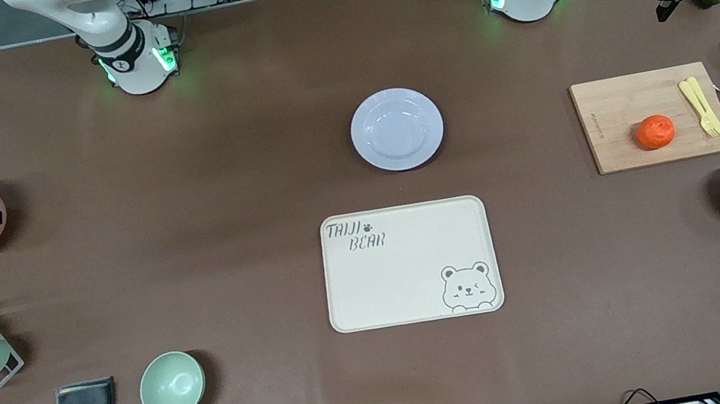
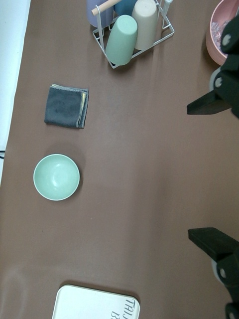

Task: Place orange and plate with both arms
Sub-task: 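Reach the left gripper down to the orange on the cutting board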

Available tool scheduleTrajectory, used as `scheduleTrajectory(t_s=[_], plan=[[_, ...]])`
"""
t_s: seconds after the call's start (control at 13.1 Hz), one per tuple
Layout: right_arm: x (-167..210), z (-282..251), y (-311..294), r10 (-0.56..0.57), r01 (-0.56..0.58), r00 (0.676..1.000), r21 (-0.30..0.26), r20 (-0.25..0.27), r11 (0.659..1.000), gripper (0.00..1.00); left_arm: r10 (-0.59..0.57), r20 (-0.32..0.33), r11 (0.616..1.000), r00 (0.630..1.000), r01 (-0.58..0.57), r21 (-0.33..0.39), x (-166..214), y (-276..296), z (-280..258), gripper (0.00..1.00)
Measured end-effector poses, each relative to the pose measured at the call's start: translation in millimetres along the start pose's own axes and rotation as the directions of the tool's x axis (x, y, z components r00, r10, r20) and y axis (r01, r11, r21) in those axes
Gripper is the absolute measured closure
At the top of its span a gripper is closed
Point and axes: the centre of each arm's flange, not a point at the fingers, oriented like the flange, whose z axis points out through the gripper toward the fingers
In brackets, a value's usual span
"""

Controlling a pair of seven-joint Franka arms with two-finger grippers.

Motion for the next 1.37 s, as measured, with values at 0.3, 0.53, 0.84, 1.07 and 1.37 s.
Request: scheduleTrajectory(t_s=[0.3, 0.53, 0.84, 1.07, 1.37], plan=[[-0.6, 0.9, -2.4, -0.004, 0.004, 1.0, 0.002, 0.009, 1.0, 0.0, -0.004, 0.004, 1.0, 1.0, 0.004, 0.0, -0.2, -2.3, 1.1, 0.0], [-0.8, 1.0, -2.3, -0.004, 0.004, 1.0, 0.003, 0.011, 1.0, 0.0, -0.006, 0.024, 1.0, 1.0, 0.006, -0.001, 3.3, -2.6, 9.8, 0.0], [-0.8, 1.0, -2.3, -0.004, 0.004, 1.0, 0.003, 0.011, 1.0, 0.0, -0.059, 0.163, 0.998, 0.985, 0.06, -0.004, 18.2, -17.3, 66.3, 0.0], [-0.9, 1.0, -2.1, -0.003, 0.003, 1.0, 0.003, 0.011, 1.0, 0.0, -0.092, 0.231, 0.995, 0.969, 0.096, -0.006, 26.9, -37.4, 118.6, 0.0], [-0.6, 1.8, -2.1, -0.004, 0.004, 1.0, 0.003, 0.013, 1.0, 0.0, -0.1, 0.243, 0.994, 0.965, 0.085, 0.075, 25.1, -51.6, 191.3, 0.0]])
